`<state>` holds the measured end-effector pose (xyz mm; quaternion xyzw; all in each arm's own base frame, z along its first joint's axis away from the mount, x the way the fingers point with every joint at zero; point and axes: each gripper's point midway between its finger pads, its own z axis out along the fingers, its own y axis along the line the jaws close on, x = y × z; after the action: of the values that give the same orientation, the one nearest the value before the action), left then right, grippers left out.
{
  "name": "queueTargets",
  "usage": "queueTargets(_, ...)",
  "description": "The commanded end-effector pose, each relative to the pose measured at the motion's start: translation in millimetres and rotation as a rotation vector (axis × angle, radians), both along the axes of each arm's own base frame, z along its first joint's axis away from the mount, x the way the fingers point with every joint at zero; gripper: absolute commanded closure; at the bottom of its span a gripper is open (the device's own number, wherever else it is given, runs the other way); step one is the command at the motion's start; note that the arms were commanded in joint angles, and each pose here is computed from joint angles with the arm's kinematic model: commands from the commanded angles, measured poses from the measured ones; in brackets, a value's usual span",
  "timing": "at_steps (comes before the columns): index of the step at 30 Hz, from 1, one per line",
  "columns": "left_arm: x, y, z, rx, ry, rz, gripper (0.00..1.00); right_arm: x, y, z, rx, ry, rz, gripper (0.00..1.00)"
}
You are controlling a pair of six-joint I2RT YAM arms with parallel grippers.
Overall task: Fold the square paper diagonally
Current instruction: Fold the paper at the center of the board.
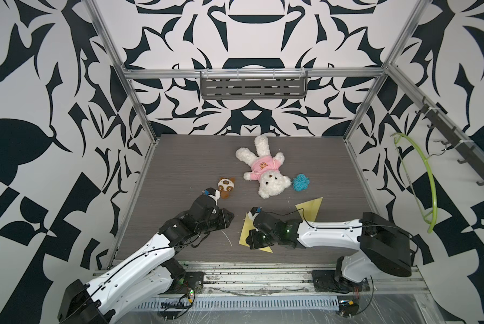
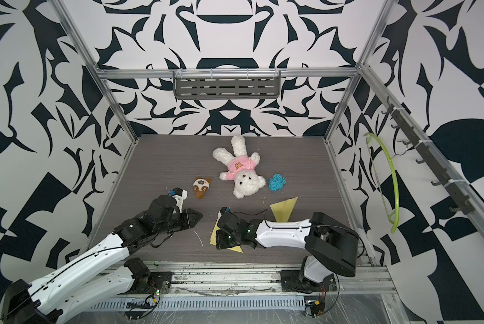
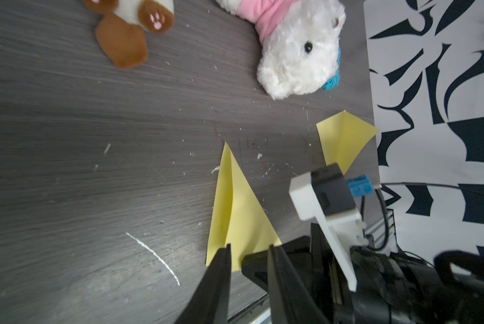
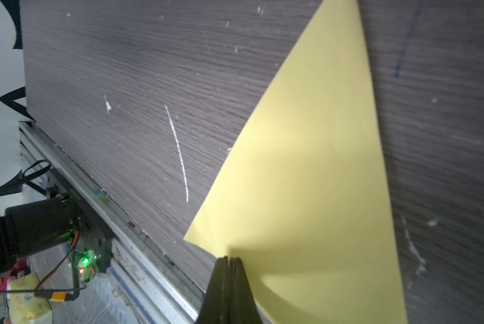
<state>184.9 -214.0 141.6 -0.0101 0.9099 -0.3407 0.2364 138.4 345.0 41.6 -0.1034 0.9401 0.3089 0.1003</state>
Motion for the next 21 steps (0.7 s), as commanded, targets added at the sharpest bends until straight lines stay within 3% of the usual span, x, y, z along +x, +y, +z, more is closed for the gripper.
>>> queueTargets(1,-11,-12,-15,-0.006,0.042,0.0,0.73,1,7,-1,0.054,0.013,-0.021,1.0)
queueTargets(13,-6,-61,-57,0.031,0.139,0.009,0.83,-2,1,-13,0.061,0.031,-0.045,1.0)
queueTargets(21,-13,-73,-100,0.133,0.21,-0.018,0.89,-1,-2,-12,0.068,0.026,-0.061,1.0)
